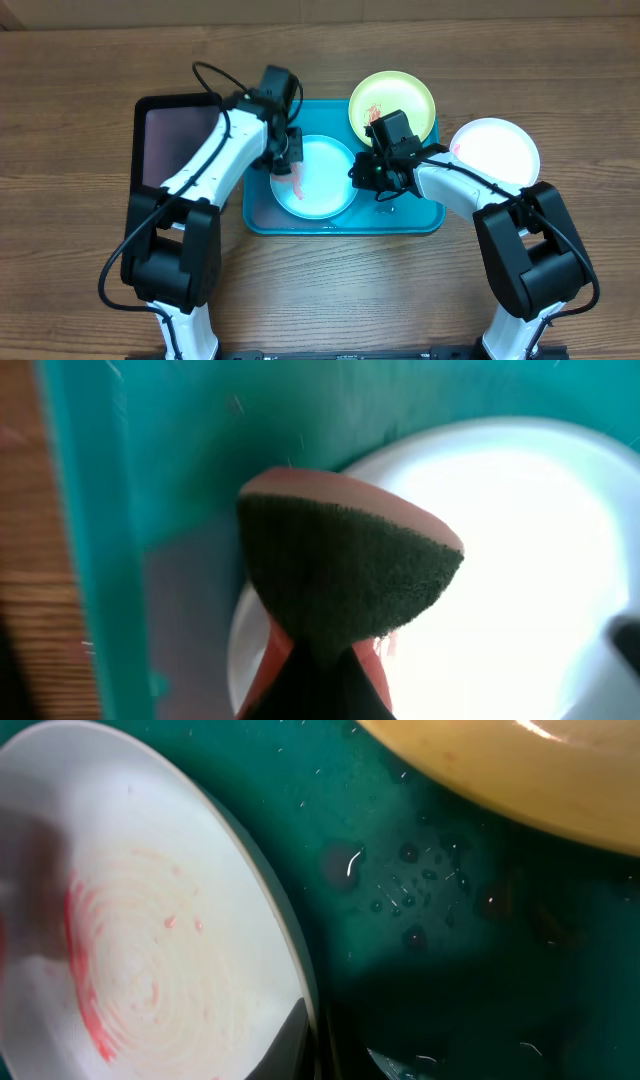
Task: Clean dirty plates on tray and stack at the side
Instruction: 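Scrub the light-blue plate with the sponge in the left gripper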
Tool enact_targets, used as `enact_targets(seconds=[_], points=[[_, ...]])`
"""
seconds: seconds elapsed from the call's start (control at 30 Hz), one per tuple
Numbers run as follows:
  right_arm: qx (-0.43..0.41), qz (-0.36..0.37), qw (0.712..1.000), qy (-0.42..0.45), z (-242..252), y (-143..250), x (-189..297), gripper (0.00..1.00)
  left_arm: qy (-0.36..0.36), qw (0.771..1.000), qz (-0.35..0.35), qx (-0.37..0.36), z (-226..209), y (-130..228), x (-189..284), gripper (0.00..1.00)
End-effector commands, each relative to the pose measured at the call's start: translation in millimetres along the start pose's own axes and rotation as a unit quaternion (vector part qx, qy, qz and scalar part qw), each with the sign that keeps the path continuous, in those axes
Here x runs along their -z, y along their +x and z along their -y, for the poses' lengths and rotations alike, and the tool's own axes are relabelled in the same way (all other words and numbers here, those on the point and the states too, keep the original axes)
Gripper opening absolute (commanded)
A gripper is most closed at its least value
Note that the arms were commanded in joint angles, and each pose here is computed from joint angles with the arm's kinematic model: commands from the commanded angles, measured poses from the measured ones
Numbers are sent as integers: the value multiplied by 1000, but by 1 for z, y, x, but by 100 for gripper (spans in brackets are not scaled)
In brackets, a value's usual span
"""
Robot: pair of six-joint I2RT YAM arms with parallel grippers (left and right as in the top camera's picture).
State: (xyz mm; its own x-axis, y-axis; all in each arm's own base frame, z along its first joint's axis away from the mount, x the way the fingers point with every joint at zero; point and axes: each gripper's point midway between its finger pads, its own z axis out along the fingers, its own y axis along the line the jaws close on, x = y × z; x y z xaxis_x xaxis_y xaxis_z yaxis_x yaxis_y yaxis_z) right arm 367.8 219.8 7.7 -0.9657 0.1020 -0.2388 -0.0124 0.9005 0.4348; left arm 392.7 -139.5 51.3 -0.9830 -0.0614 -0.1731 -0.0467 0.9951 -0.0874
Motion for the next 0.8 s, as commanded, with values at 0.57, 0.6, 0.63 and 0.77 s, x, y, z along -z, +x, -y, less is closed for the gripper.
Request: enact_targets(seconds=[0.57, 0.6, 0.63, 0.77], points=[[-10, -4, 1000, -17, -9, -2, -2, 4, 175, 952, -50, -246, 89, 86, -38, 4], [-10, -5, 1000, -17, -9, -2, -2, 4, 141, 966, -37, -213, 77, 74, -42, 4], [-10, -4, 1000, -17, -8, -2, -2, 4, 108, 978, -24, -177, 64, 64, -45, 4], [-10, -5, 1000, -17, -8, -2, -2, 4, -2, 999, 32, -35, 13, 27, -49, 4]])
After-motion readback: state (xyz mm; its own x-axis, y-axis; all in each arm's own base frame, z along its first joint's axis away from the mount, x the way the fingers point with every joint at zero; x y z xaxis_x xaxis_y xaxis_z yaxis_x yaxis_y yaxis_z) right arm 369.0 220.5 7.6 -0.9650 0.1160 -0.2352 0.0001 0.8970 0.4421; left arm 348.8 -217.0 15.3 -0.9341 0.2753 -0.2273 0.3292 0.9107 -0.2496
